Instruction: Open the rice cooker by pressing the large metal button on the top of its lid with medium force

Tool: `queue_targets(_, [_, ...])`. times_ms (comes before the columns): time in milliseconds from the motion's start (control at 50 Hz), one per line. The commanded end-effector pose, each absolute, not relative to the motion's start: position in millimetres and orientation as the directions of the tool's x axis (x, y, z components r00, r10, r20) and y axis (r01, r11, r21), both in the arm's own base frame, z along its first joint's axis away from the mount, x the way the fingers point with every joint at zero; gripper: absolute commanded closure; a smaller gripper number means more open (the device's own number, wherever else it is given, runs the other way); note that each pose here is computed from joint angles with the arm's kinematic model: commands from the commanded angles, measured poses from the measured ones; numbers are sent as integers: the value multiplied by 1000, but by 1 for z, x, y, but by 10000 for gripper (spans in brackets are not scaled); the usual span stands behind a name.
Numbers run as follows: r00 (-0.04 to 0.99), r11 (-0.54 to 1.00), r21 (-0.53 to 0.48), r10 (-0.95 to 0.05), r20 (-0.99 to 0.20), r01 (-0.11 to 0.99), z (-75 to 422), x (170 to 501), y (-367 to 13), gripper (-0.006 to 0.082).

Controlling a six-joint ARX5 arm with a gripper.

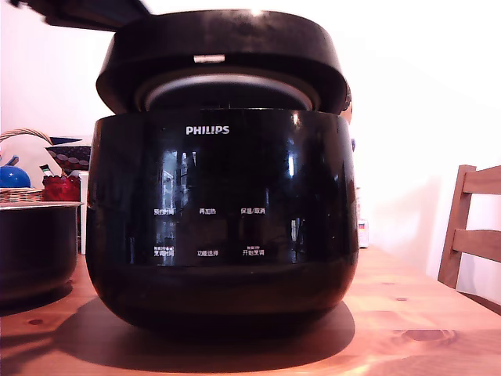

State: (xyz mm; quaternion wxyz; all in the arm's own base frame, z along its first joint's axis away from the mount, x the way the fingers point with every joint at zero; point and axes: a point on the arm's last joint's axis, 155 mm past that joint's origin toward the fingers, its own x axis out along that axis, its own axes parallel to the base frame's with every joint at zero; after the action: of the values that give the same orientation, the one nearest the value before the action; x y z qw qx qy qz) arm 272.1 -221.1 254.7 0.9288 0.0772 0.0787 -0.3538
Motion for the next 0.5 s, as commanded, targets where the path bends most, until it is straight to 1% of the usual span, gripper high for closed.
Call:
queue_targets(0, [755, 758, 89, -618, -218, 646, 244, 275, -212, 788])
queue_targets(180, [796, 796, 92, -577, -182, 598, 256, 282, -192, 788])
queue_targets(480, [848, 844, 98, -514, -131, 527, 274, 283, -165, 788])
